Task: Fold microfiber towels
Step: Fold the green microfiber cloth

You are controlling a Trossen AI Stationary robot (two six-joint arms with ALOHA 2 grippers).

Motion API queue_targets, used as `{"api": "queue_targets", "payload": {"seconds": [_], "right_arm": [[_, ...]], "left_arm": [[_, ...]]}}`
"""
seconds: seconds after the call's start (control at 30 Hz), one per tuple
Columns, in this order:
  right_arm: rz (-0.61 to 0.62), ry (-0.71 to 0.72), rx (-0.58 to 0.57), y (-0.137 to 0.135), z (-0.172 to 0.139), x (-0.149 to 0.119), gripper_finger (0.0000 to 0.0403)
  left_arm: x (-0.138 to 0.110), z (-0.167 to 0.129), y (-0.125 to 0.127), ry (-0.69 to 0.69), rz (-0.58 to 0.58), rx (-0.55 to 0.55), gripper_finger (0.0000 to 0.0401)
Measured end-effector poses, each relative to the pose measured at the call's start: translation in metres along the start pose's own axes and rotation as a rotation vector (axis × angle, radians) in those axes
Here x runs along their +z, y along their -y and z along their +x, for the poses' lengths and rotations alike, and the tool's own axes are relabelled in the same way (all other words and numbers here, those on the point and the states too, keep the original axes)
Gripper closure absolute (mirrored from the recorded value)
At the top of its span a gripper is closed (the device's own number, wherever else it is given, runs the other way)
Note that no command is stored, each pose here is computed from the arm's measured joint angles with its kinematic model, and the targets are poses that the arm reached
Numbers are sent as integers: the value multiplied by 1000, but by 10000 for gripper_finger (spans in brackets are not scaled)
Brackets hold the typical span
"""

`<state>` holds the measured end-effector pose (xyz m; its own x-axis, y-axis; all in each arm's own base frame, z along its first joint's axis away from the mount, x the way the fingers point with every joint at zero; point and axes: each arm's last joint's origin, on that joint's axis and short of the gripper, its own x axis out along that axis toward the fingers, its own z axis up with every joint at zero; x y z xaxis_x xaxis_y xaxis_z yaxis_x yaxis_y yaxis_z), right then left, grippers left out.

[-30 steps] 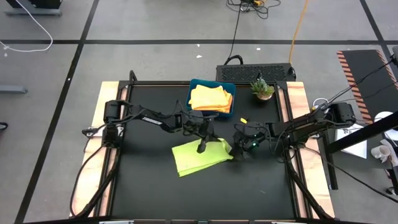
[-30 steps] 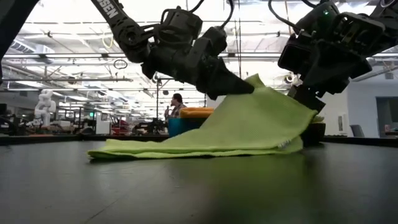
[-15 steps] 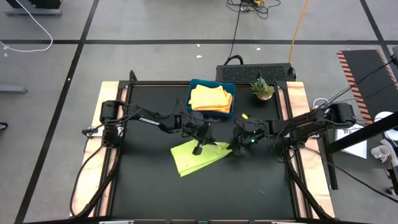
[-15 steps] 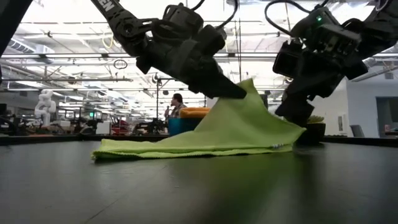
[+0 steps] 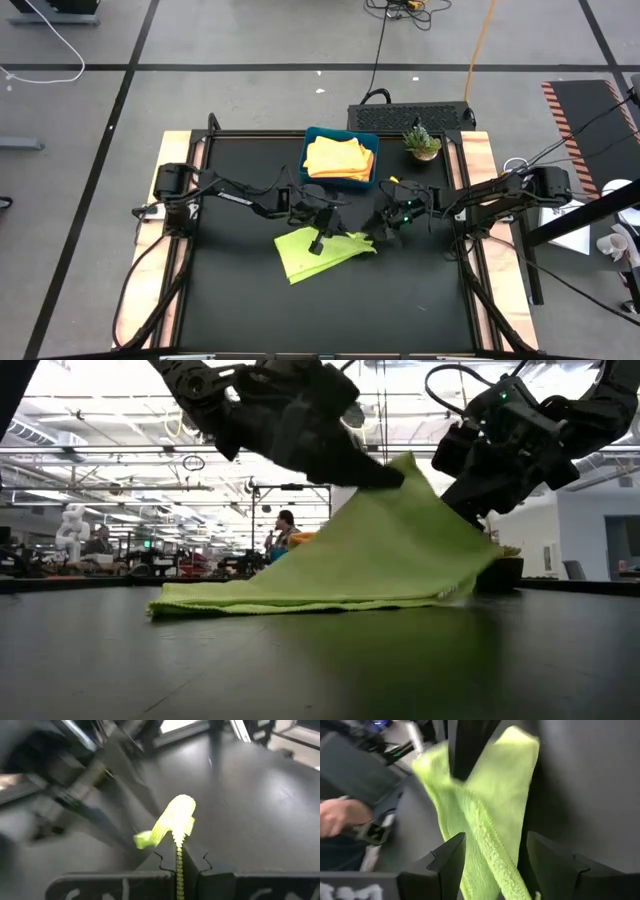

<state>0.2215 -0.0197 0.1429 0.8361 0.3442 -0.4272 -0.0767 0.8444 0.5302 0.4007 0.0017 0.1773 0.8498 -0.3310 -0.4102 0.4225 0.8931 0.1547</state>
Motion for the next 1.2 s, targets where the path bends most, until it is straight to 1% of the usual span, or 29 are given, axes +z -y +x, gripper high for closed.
{"api": "queue_targets", "payload": {"seconds": [0.1,0.23,0.43,0.63,0.8,0.9,1.07,1.2], "right_arm": [[-5,-28,82,-4,1,-1,197],[-36,-25,157,-12,3,0,197],[-59,-22,182,-18,5,-1,197],[-33,16,64,-16,6,-1,197],[-7,18,-29,-12,6,-3,197],[-5,18,-75,-11,7,-5,197],[-31,-3,-179,-10,8,-10,197],[-81,-8,-228,-13,10,-14,197]], "left_arm": [[8,-6,-3,26,29,22,399],[12,-11,-5,17,30,57,398],[12,-14,-9,-32,-22,194,393],[12,-14,-11,-29,-67,233,398],[12,-15,-13,-42,-112,305,392],[11,-15,-13,-47,-117,322,397],[10,-16,-17,-47,-147,334,392],[8,-19,-22,-48,-187,365,397]]}}
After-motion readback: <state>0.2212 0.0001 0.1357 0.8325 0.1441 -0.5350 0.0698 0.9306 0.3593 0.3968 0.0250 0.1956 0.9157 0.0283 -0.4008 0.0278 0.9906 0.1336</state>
